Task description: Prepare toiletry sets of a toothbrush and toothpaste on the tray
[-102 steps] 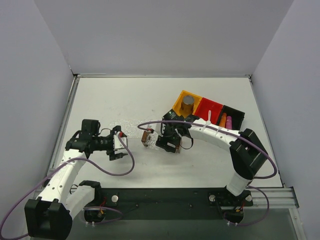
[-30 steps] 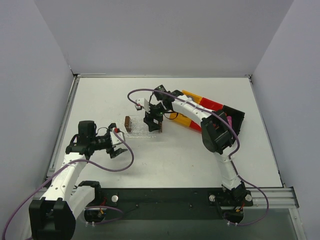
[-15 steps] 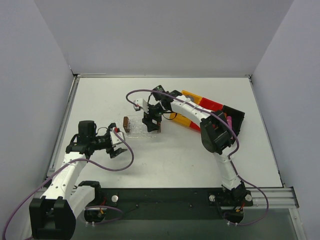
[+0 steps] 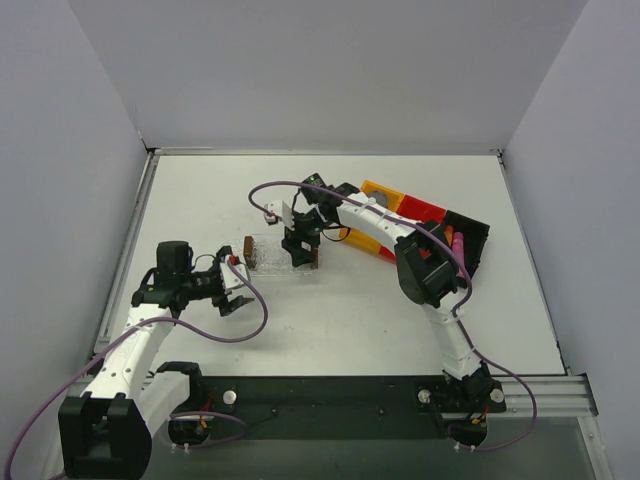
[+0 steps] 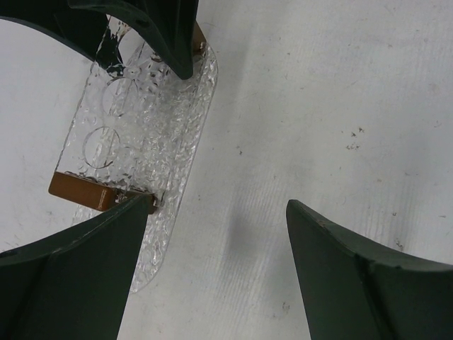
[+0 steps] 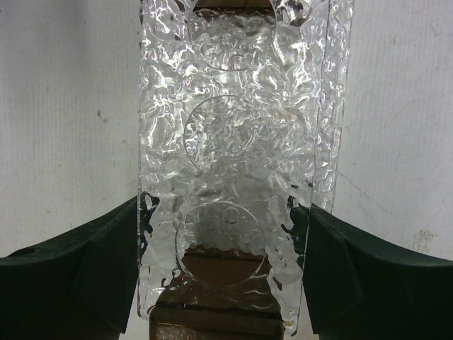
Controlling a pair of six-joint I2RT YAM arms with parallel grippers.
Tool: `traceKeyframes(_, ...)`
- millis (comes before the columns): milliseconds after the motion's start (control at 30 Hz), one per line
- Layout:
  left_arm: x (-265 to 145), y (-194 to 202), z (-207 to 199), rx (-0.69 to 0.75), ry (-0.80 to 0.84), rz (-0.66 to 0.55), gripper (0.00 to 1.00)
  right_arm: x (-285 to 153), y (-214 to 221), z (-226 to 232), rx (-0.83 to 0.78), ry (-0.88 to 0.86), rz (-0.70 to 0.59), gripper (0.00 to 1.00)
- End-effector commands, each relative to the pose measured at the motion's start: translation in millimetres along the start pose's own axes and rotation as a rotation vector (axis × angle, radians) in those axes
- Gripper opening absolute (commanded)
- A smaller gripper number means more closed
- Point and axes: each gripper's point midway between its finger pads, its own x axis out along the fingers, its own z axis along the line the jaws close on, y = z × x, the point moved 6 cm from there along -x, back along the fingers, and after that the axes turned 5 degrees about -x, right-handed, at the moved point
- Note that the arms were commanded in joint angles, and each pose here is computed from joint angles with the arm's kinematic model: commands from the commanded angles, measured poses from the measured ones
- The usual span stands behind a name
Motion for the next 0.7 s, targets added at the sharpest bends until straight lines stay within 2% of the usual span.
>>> traceKeyframes(0,-0.6,-4.4,4.7,0.043,-0.01,-0.023,0.9,-4.4,-16.5,-1.8,-0.062,-0.009,-0.044,0.11)
traceKeyframes(200,0.6,-2.6,4.3,0.039,-0.007,-0.023,0.9,-4.7,-15.9,-2.6,-0.07,-0.003,-0.032,0.23)
traceKeyframes(500,1.2,-1.2,4.7,0.043,-0.007,-0.019,0.9,-7.2,-14.6,-6.0,-0.065,0.022,-0.011,0.48)
traceKeyframes(600,1.7,-0.3,4.2,0.044,-0.005,-0.019,0.9,-7.5,-14.4,-6.3,-0.066,0.028,-0.004,0.5)
traceKeyframes(667,2.2,1.0,3.1,0.042,-0.001,-0.019,0.9,-8.0,-13.3,-6.9,-0.064,0.031,0.001,0.57)
